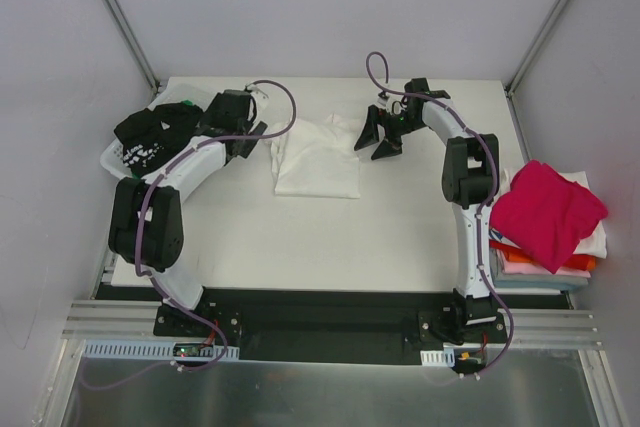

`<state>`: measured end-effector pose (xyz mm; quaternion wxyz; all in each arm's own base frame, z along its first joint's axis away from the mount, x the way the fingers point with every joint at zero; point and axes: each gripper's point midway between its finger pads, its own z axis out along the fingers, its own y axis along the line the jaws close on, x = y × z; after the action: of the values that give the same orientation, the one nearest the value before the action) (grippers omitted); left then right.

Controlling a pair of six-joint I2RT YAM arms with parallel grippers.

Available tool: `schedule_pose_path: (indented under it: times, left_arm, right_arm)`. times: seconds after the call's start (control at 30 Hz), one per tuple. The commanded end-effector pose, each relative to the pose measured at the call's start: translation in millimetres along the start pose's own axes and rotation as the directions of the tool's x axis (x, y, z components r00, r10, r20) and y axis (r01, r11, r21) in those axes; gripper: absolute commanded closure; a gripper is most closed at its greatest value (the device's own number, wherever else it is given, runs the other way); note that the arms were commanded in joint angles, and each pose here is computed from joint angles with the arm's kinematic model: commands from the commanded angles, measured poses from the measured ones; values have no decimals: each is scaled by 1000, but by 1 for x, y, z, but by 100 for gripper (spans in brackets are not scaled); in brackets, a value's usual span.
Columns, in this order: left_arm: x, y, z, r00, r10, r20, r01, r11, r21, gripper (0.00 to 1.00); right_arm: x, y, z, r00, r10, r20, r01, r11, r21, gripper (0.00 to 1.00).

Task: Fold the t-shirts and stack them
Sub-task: Put the neatly folded tshirt into the corner of the board with the right arm

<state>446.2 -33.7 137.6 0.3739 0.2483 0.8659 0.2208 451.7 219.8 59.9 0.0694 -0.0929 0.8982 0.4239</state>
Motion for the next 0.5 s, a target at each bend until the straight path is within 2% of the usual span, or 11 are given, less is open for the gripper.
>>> schedule_pose_path:
  times: [0.0, 0.07, 0.27, 0.47]
  left_arm:
    - [-24, 20, -20, 994, -17, 108, 22, 999, -49, 1]
    - [-28, 6, -22, 991, -3, 136, 3, 1000, 4, 1]
    - [-35, -2, -36, 985, -5, 174, 1, 1000, 23, 1]
    - [-43, -32, -46, 971, 4, 239, -42, 987, 153, 1]
  right_arm:
    - [5, 6, 1, 1000, -21, -15, 21, 999, -26, 6]
    - [6, 5, 1, 1000, -22, -17, 22, 999, -24, 5]
    - [5, 5, 3, 1000, -24, -18, 23, 1000, -21, 5]
    - [6, 5, 6, 999, -23, -23, 22, 1000, -20, 4]
